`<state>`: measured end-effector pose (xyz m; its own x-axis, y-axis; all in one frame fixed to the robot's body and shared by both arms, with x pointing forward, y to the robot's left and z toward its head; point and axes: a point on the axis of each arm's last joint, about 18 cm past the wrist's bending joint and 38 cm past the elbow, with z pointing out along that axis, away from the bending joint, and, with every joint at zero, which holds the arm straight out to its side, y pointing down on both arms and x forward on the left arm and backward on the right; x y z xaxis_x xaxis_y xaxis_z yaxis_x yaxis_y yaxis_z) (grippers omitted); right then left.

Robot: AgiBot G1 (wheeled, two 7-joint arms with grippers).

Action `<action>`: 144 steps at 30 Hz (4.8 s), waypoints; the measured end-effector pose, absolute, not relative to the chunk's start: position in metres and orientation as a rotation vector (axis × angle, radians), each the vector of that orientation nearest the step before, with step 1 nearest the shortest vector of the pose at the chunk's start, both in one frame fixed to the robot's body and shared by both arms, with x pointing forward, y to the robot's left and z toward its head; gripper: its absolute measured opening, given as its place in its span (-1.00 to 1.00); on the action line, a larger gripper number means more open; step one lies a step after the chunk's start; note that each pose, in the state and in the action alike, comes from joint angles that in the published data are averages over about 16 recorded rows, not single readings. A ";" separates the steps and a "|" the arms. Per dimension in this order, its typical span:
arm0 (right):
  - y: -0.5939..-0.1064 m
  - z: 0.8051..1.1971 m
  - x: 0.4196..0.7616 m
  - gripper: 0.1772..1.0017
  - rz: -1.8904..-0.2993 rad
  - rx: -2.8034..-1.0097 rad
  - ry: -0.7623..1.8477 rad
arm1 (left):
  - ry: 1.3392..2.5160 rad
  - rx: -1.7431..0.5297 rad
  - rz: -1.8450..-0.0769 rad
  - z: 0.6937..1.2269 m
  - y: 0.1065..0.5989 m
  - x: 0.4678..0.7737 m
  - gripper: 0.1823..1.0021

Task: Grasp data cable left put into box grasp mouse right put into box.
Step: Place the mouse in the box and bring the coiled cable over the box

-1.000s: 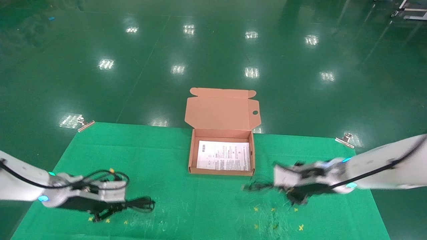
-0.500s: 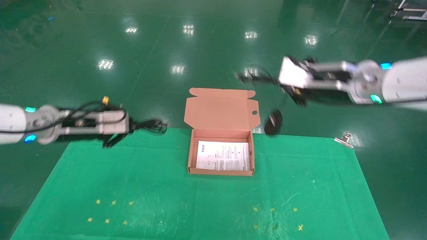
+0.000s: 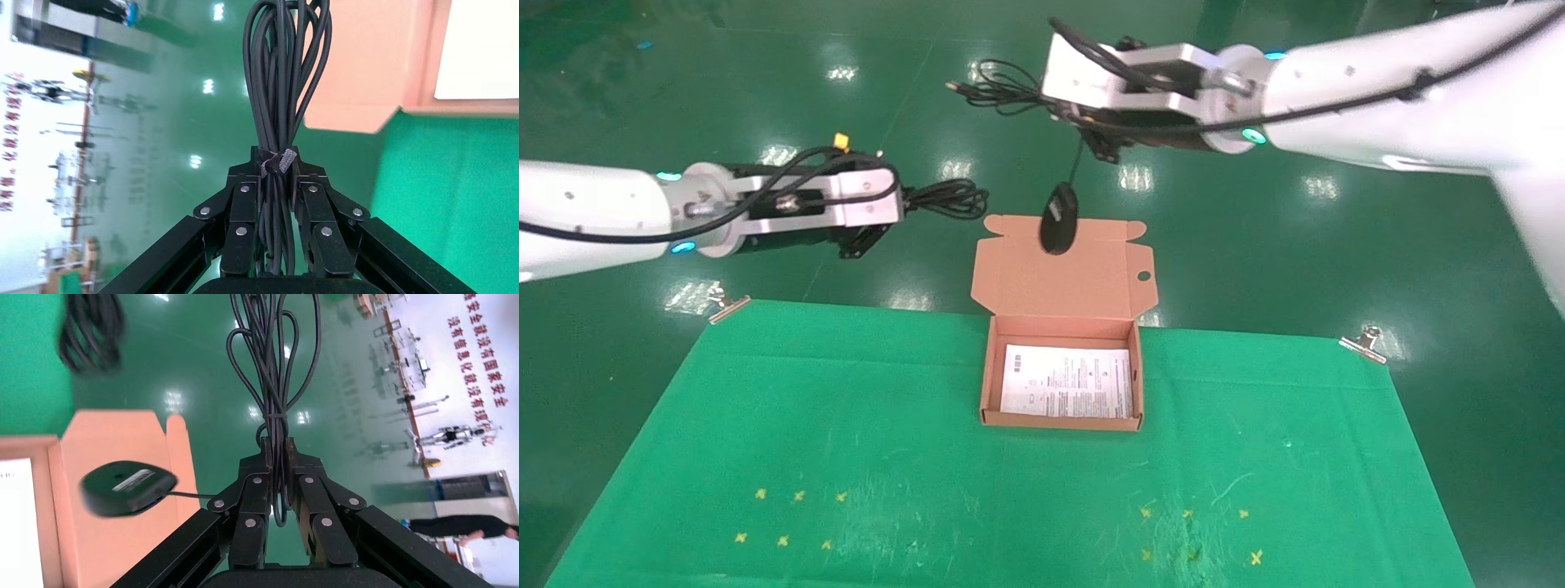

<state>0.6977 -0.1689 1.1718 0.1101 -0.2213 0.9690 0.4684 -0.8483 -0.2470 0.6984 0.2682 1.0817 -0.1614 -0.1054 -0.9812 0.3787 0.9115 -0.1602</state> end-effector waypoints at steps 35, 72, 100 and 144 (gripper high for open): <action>-0.133 1.094 0.733 -0.91 -1.596 -2.003 -0.217 | 1.729 0.023 -0.296 1.054 0.323 0.703 -0.81; -0.156 0.973 0.765 -0.92 -1.328 -2.181 0.168 | 1.722 -0.008 -0.270 1.051 0.325 0.696 -0.81; -0.236 1.011 0.742 -0.10 -1.437 -2.173 0.200 | 1.804 0.223 -0.390 0.978 0.215 0.728 -0.81; -0.324 1.032 0.670 1.00 -1.586 -2.120 0.349 | 1.816 0.373 -0.536 0.910 0.108 0.754 -0.73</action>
<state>0.6700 -0.3243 1.0324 0.3008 -0.4659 0.8321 0.0730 -0.8588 -0.5072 0.7541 0.1078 0.9104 -0.3007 -0.0144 -0.9536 0.5054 0.8455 -0.1722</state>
